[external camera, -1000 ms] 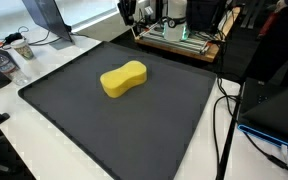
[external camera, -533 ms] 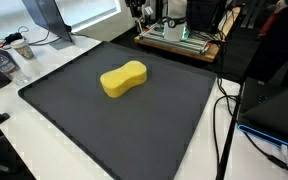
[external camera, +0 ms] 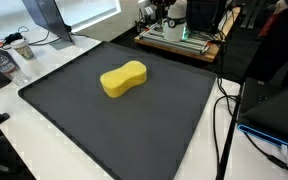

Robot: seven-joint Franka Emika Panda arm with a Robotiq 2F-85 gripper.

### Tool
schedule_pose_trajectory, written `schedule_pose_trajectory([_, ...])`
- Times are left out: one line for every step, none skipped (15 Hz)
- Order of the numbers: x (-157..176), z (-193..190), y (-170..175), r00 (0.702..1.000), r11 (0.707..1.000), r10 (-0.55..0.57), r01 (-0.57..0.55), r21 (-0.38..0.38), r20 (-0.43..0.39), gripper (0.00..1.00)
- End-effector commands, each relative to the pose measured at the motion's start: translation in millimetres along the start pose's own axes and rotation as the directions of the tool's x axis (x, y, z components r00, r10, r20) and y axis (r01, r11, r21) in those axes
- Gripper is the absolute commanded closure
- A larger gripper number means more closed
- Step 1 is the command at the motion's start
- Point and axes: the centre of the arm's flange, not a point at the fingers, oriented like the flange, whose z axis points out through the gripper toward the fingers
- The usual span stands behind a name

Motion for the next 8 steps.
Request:
schedule_pose_trajectory([0, 5, -42, 0.999, 0.992, -0.044, 0.044, -0.118, -0.005, 0.96])
schedule_pose_trajectory([3, 6, -52, 0.999, 0.986, -0.044, 0.042, -0.16, -0.011, 0.96])
schedule_pose_trajectory([4, 6, -61, 0.999, 0.982, -0.046, 0.044, -0.183, -0.008, 0.96])
schedule_pose_trajectory([8, 5, -70, 0.999, 0.977, -0.034, 0.027, -0.213, -0.033, 0.96])
schedule_pose_trajectory([11, 3, -79, 0.999, 0.973, -0.026, 0.02, -0.23, -0.027, 0.96])
schedule_pose_trajectory([15, 3, -85, 0.999, 0.968, -0.015, 0.008, -0.253, -0.028, 0.96])
schedule_pose_trajectory([-5, 4, -69, 0.998, 0.978, -0.042, 0.033, -0.204, -0.043, 0.96])
schedule_pose_trajectory([-3, 4, -74, 0.998, 0.978, -0.041, 0.032, -0.208, -0.043, 0.84])
